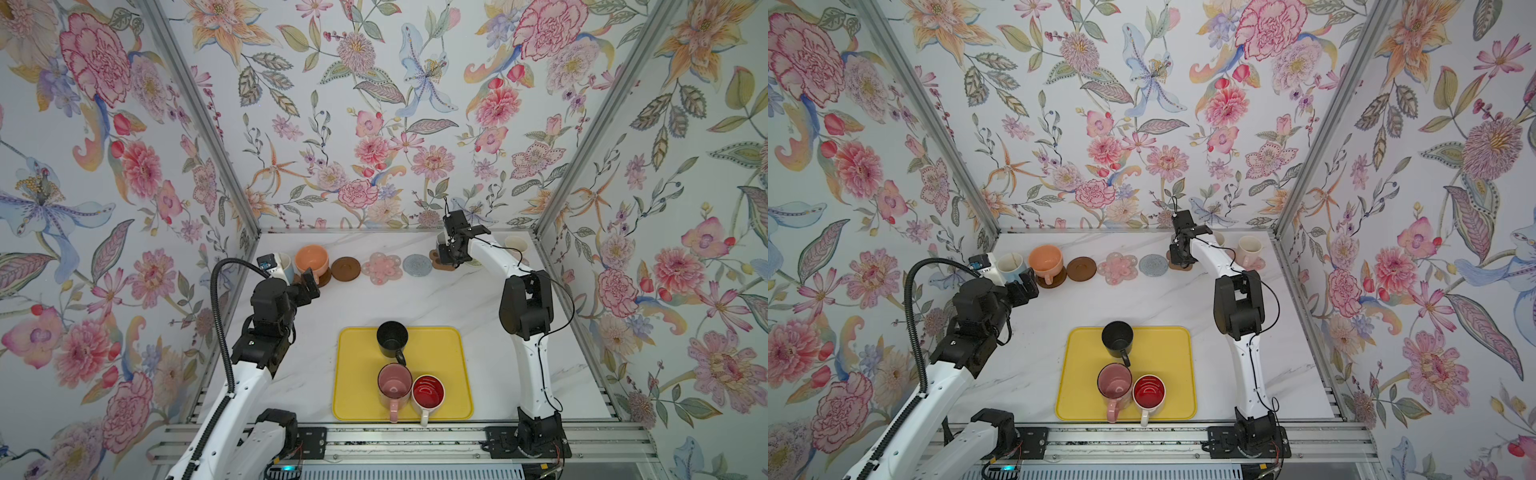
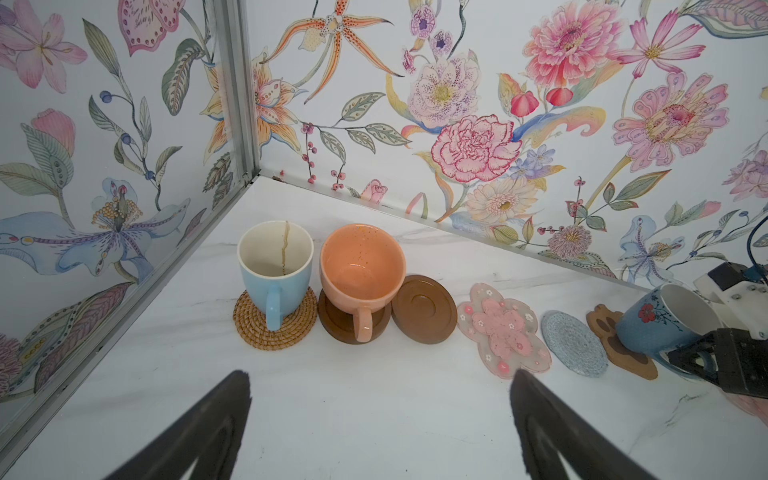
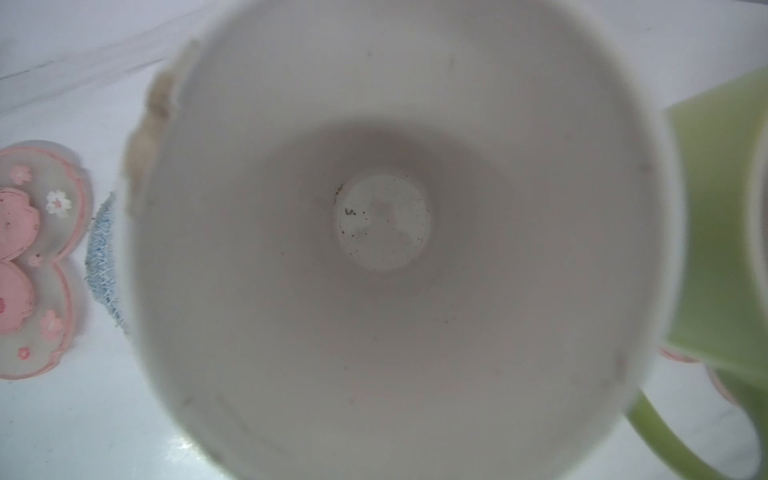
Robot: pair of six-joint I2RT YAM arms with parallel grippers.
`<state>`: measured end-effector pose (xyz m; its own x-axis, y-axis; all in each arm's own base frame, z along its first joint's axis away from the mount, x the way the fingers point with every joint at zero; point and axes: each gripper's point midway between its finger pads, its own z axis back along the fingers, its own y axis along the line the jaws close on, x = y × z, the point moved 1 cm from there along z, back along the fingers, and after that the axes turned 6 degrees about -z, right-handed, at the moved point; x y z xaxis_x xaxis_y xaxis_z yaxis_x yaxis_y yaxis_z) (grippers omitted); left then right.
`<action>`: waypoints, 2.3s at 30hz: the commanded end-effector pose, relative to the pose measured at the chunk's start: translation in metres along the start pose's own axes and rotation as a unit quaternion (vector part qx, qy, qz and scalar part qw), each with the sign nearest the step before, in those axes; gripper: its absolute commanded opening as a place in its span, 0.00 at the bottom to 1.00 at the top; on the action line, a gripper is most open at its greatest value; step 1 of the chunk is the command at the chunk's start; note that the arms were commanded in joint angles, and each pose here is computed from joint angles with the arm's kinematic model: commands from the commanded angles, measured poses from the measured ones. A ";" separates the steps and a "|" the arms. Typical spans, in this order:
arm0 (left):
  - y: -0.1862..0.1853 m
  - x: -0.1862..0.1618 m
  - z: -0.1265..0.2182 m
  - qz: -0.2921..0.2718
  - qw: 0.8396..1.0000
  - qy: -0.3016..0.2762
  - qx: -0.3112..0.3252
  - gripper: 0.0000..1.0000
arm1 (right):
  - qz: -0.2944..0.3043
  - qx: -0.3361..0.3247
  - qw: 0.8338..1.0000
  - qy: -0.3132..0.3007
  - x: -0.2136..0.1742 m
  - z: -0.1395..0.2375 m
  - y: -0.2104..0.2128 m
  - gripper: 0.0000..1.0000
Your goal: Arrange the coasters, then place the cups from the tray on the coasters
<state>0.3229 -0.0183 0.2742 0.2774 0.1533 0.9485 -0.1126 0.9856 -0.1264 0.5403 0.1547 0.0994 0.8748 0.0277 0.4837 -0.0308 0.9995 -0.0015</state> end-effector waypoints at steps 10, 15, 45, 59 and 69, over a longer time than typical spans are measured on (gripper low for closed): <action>0.006 -0.006 0.000 0.002 1.000 0.006 0.013 0.99 | -0.006 0.005 0.999 -0.041 0.029 0.005 0.000 0.00; 0.006 -0.006 0.000 0.002 1.000 0.005 0.014 0.99 | -0.005 0.007 0.999 -0.043 0.031 0.004 0.001 0.00; 0.006 -0.004 0.000 0.001 1.000 0.004 0.015 0.99 | -0.016 0.012 0.999 -0.026 0.022 -0.015 0.003 0.00; 0.007 -0.003 0.001 0.001 1.000 0.004 0.017 0.99 | -0.026 0.026 0.999 -0.018 0.015 -0.014 0.009 0.13; 0.008 -0.003 0.003 0.000 1.000 0.004 0.017 0.99 | -0.030 0.021 0.999 -0.017 0.011 -0.014 0.006 0.33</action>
<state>0.3223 -0.0176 0.2724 0.2849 0.1514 0.9465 -0.1171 0.9855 -0.1224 0.5567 0.1627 0.0808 0.8700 -0.0246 0.4925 -0.0048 0.9983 0.0583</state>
